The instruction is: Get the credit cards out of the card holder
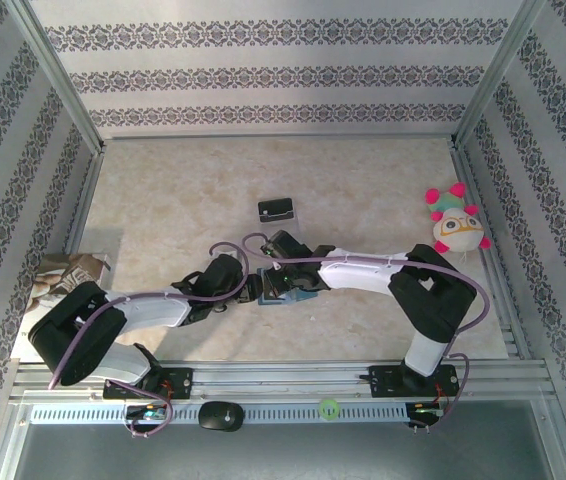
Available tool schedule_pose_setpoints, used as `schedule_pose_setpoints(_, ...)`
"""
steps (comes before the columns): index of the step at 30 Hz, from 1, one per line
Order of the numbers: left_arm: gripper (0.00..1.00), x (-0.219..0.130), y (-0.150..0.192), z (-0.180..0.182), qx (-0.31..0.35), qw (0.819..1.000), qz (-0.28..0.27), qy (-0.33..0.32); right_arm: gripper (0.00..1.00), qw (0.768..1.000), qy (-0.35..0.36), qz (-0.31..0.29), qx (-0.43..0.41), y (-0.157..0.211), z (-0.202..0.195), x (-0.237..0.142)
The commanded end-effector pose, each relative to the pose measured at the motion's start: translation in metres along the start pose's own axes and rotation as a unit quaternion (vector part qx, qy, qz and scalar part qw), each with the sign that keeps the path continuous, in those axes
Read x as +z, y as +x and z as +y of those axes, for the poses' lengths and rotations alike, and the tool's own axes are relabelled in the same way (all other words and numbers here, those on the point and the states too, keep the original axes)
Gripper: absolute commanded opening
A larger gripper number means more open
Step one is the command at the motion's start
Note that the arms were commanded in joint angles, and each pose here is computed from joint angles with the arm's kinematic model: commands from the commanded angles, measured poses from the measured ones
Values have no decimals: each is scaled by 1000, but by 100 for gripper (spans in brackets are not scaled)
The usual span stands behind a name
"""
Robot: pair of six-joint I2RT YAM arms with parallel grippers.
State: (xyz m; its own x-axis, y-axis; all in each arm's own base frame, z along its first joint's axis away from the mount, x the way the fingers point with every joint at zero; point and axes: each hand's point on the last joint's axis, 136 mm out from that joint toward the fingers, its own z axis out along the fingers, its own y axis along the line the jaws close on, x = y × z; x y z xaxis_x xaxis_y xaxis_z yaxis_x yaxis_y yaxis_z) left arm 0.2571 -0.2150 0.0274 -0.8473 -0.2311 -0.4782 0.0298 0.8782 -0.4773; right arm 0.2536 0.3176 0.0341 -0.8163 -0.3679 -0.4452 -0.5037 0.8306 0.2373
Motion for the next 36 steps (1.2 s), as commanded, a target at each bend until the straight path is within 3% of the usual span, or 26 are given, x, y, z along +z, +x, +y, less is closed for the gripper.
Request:
schedule_pose_setpoints(1,60,14,-9,-12,-8,1000,-5,21,0,998,-61,-3,26,2,15,-6)
schedule_pose_setpoints(7,62,24,-3,-21,1,999,11,31,0,995,-88,-10,41,4,16,-10)
schedule_pose_setpoints(13,51,30,7,-11,4,999,37,-2,0,994,-94,-19,51,1,14,-15)
schedule_pose_setpoints(17,49,19,4,-19,7,999,27,22,0,994,-92,-20,55,1,13,-15)
schedule_pose_setpoints(21,42,2,-6,-41,18,998,5,64,0,994,-92,-23,57,0,13,-14)
schedule_pose_setpoints(27,25,5,2,-62,43,995,20,87,0,994,-94,-24,59,0,13,-12)
schedule_pose_setpoints(36,12,8,11,-44,37,998,37,41,0,993,-96,-26,62,-1,14,-11)
